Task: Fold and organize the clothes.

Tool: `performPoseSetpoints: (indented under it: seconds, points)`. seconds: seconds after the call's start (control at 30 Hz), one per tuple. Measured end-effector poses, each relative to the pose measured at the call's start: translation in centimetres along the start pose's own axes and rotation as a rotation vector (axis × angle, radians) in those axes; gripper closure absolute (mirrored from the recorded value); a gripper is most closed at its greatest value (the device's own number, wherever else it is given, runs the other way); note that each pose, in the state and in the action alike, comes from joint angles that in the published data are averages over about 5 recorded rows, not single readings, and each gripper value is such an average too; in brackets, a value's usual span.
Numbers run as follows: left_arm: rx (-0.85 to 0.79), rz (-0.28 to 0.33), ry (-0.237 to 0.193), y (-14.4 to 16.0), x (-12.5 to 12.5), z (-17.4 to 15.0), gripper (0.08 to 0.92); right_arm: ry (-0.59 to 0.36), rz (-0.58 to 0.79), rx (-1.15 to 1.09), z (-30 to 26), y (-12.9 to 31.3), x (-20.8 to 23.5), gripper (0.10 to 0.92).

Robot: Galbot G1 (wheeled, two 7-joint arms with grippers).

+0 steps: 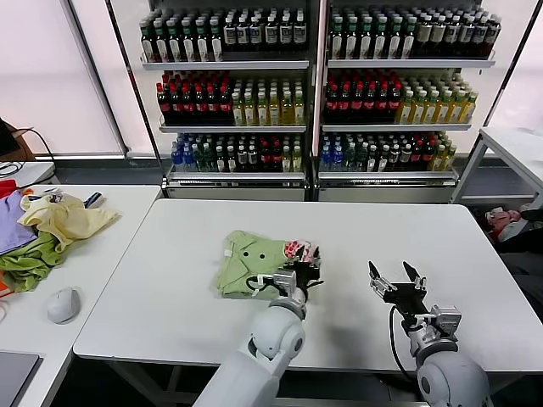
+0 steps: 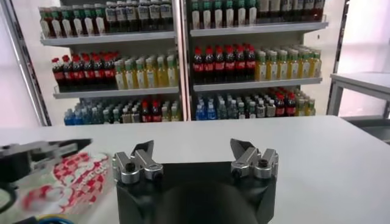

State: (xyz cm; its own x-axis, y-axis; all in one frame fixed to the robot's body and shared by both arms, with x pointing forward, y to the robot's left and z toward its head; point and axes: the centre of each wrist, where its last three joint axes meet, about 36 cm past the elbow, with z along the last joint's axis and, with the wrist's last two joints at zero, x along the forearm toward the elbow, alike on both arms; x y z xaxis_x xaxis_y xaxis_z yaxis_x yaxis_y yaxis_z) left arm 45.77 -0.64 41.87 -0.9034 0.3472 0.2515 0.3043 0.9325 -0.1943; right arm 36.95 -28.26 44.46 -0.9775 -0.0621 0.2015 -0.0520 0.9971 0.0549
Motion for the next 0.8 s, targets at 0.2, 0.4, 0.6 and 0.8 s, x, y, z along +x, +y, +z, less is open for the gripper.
performPoseSetpoints:
  seconds: [0.2, 0.4, 0.6, 0.8]
  points:
    - [0.061, 0.020, -0.048, -0.6, 0.7, 0.1, 0.361, 0.009, -0.011, -0.014, 0.2, 1.4, -1.3, 0.200]
    - [0.005, -0.087, -0.127, 3.0, 2.6, 0.0, 0.211, 0.033, -0.034, -0.037, 1.0, 4.1, -3.8, 0.200]
    - [-0.098, -0.226, -0.187, 8.3, 5.3, 0.2, 0.177, 0.070, -0.073, -0.052, 1.7, 7.7, -7.0, 0.200]
    - [-0.173, -0.334, -0.213, 12.7, 8.0, 0.3, 0.177, 0.116, -0.099, -0.055, 2.4, 11.1, -9.9, 0.200]
